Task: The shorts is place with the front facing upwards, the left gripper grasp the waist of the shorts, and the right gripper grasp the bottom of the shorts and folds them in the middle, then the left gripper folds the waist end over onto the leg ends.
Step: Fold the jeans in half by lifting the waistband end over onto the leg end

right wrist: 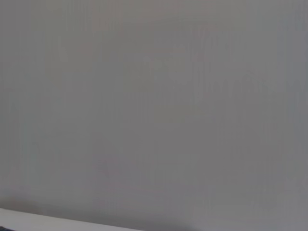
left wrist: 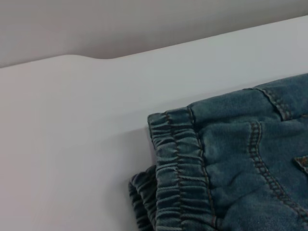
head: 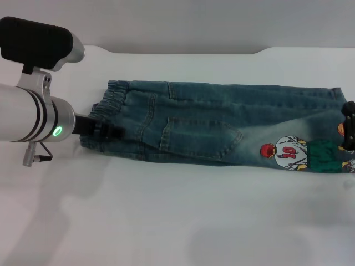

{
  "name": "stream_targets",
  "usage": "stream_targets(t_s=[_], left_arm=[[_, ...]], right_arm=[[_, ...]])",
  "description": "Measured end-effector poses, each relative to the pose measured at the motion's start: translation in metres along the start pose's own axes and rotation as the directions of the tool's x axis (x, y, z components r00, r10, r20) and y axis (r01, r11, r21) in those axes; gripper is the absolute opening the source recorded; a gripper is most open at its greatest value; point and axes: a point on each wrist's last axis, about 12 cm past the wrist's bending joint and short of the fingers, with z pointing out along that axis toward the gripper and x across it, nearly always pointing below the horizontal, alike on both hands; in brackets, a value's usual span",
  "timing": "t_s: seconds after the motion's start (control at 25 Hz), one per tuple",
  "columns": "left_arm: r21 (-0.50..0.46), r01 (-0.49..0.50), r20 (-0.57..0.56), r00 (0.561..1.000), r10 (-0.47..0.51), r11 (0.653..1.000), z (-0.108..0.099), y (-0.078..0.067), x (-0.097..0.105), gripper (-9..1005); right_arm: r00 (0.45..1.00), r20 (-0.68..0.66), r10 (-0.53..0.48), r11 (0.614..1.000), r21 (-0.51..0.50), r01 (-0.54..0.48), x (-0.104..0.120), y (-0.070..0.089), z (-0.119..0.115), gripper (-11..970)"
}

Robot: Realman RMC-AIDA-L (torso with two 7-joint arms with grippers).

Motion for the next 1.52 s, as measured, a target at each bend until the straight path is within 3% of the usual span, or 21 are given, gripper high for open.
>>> stream_targets(t_s=[1.52], left_arm=[[-0.015,-0.049,0.000,0.999,0.049,0.999,0.011,0.007,0.004,848]], right_arm=[[1.000,0.006,-0.005,0.999,-0.051,0.005,0.001,0.012,-0.006,5]])
